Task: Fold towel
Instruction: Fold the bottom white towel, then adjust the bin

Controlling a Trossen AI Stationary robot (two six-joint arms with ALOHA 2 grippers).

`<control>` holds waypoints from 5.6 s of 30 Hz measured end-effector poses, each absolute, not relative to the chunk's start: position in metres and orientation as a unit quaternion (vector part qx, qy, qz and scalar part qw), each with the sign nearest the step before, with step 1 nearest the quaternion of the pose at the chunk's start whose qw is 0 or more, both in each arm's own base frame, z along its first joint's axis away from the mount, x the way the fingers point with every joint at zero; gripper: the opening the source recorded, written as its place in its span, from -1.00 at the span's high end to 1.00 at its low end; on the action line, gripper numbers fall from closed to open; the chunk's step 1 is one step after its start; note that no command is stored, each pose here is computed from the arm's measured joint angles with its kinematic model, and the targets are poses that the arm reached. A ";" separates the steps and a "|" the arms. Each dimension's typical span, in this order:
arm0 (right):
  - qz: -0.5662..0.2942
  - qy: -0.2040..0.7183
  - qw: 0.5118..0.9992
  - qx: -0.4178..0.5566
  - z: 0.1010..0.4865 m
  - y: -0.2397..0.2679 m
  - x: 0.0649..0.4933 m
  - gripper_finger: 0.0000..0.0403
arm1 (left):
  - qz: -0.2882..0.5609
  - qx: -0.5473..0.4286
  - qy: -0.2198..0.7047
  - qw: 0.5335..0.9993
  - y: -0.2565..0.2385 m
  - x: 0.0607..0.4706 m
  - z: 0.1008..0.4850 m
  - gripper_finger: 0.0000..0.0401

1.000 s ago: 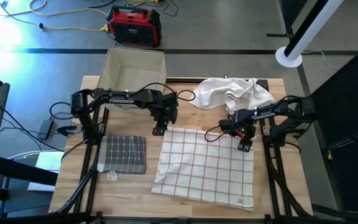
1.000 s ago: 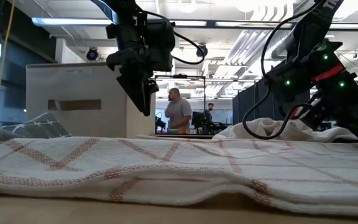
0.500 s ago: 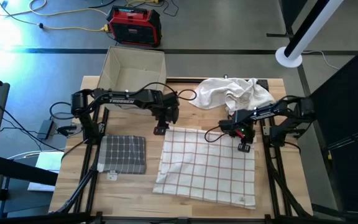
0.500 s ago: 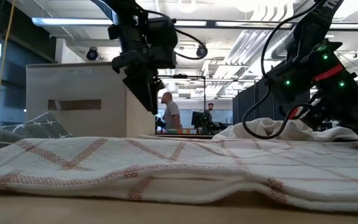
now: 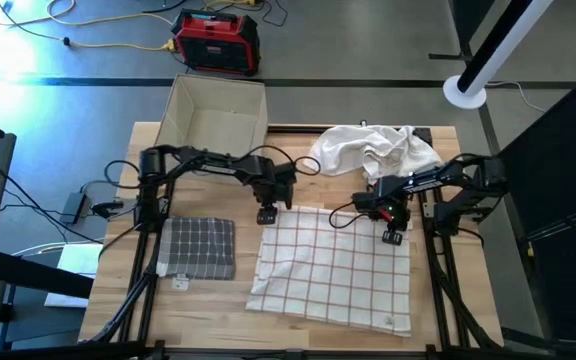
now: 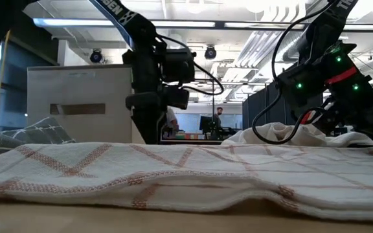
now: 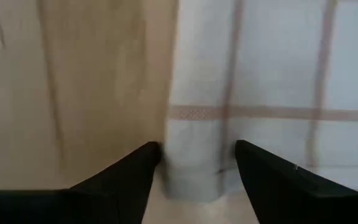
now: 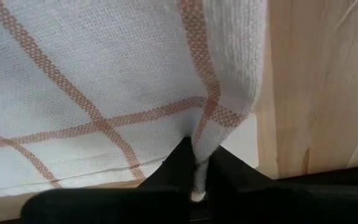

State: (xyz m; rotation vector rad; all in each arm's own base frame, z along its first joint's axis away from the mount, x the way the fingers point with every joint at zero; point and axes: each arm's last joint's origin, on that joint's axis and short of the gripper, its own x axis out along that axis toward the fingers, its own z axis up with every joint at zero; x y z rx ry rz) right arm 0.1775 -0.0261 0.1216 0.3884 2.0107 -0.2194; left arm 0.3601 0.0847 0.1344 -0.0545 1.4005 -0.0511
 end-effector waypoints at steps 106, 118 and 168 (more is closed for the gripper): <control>-0.128 0.517 0.826 0.183 0.257 0.103 0.171 0.34 | 0.061 -0.007 0.622 0.780 0.012 0.337 0.338 0.21; -0.166 0.458 0.862 0.141 0.263 0.080 0.186 0.34 | 0.290 -0.190 0.546 0.762 0.125 0.310 0.371 0.21; -0.177 0.441 0.878 0.048 0.264 0.075 0.187 0.34 | 0.532 -0.490 0.267 0.637 0.222 0.330 0.294 0.99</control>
